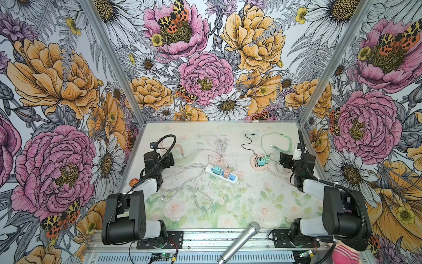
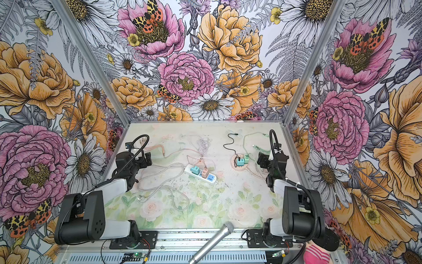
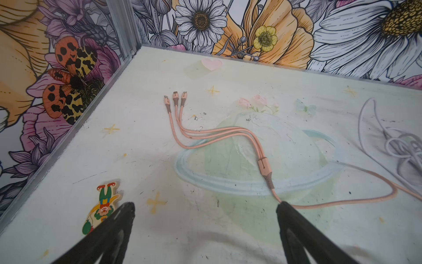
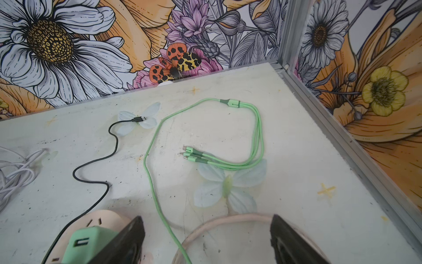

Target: Insert the plug

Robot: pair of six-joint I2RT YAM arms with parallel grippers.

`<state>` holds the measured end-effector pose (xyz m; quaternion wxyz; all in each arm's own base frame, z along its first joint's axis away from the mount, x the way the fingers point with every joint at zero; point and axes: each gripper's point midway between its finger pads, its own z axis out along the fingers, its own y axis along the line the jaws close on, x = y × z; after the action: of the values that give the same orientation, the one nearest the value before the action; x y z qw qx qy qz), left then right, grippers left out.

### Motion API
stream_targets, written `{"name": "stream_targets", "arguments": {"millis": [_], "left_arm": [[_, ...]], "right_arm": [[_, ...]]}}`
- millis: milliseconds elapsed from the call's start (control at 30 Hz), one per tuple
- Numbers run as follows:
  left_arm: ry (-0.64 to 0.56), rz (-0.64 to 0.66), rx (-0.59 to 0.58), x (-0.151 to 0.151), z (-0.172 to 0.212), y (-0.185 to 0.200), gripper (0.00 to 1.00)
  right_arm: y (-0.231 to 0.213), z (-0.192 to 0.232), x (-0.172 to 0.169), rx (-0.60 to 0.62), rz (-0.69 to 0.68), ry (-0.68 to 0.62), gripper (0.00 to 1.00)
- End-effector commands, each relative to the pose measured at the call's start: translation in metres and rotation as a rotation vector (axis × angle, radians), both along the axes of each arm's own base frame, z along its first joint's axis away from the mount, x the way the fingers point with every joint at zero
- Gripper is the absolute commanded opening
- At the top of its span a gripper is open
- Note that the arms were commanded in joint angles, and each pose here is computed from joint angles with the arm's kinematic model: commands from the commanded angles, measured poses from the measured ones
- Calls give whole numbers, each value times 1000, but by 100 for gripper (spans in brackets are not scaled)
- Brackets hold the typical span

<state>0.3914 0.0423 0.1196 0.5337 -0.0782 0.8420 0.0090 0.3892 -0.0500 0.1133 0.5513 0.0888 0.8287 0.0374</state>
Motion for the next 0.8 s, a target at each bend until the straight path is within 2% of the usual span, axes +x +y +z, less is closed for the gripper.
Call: {"name": "stream_targets", "arguments": {"millis": [0,200,233,367,500,600,767], "left_arm": [[-46,7,41,-1,11,-1,99],[-100,8,43,-4,18,-5,99],[-108,10,43,-4,19,-6,99],[-134,10,57,-5,22,-10,99],[-196,22,66,-3,30,-11,99],[-240,27,64,-1,35,-10,99],[-243,12,48,3,34,-11,99]], "right_arm": [[-7,20,4,-8,-42,-128,88],[3,19,5,-26,5,-154,94],[4,18,4,-30,6,-155,99],[13,18,-1,-64,28,-181,99],[31,13,-8,-140,63,-274,100],[26,10,-11,-138,26,-250,100],[33,7,-1,-142,72,-215,99]]}}
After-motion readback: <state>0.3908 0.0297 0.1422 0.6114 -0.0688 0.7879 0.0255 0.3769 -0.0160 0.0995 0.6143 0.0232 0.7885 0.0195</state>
